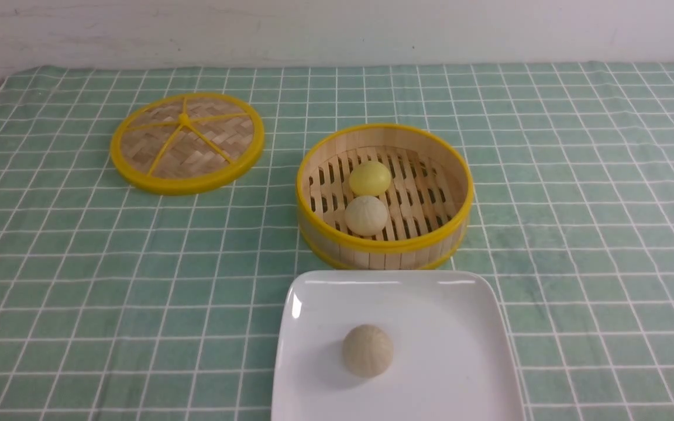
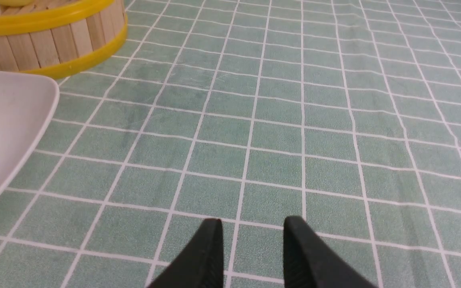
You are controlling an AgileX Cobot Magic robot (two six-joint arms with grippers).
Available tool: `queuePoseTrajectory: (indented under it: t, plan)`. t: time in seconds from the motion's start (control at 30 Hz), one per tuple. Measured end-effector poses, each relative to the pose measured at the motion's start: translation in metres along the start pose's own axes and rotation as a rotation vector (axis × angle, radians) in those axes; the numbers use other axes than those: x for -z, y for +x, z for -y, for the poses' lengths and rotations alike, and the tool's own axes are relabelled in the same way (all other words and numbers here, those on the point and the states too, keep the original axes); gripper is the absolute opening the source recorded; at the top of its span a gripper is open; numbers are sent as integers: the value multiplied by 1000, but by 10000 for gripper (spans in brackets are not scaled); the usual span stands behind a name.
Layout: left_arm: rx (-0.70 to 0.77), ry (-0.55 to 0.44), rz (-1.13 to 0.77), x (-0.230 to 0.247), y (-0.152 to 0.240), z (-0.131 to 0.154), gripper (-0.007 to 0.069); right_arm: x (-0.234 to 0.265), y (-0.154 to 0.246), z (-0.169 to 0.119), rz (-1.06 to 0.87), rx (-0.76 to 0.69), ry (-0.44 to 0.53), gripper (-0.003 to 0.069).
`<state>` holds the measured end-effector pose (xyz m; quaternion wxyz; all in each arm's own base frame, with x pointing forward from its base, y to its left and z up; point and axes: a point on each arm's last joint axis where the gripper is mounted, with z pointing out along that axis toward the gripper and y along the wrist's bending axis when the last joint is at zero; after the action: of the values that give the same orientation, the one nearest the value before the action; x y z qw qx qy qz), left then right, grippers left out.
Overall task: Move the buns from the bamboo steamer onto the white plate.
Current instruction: 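Reach into the bamboo steamer and grasp a bun with the left gripper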
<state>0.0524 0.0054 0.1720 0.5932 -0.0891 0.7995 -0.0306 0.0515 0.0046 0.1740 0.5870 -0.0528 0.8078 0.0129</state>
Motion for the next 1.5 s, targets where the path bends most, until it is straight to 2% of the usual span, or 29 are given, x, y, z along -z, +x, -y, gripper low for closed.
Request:
queuePoseTrajectory:
  t: [0.13,0.23,0.27,0.3,0.37,0.5,0.63,0.8,0.9,1.0,1.17,1.2,1.3,1.4,1.5]
  plan:
    - [4,0,0,0,0,0,72,0,0,0,0,0,0,240]
    - [102,16,-5,0,0,1,73,0,0,0,0,0,0,240]
    - [220,38,-10,0,1,4,74,0,0,0,0,0,0,240]
    - [241,42,-11,0,1,4,74,0,0,0,0,0,0,240]
    - [550,99,-34,0,1,9,76,0,0,0,0,-2,-1,240]
    - [884,150,-76,1,1,15,78,0,0,0,0,-2,-1,240]
    - [966,162,-83,1,0,16,84,0,0,0,0,-2,-1,240]
    - [888,186,-60,4,-7,18,64,0,0,0,0,-2,-1,240]
    - [777,244,18,20,-40,23,17,0,0,0,0,-2,-1,240]
    - [673,245,40,34,-72,28,1,0,0,0,0,-2,-1,240]
    - [547,107,-209,22,-100,34,1,0,0,0,0,-2,-1,240]
    - [482,40,-365,10,-107,36,1,0,0,0,0,-2,-1,240]
    - [354,-11,-600,-14,-121,42,1,0,0,0,0,-2,-1,240]
    - [260,49,-742,-40,-137,53,1,0,0,0,0,-2,-1,240]
    - [226,213,-826,-68,-151,73,1,0,0,0,0,-2,-1,240]
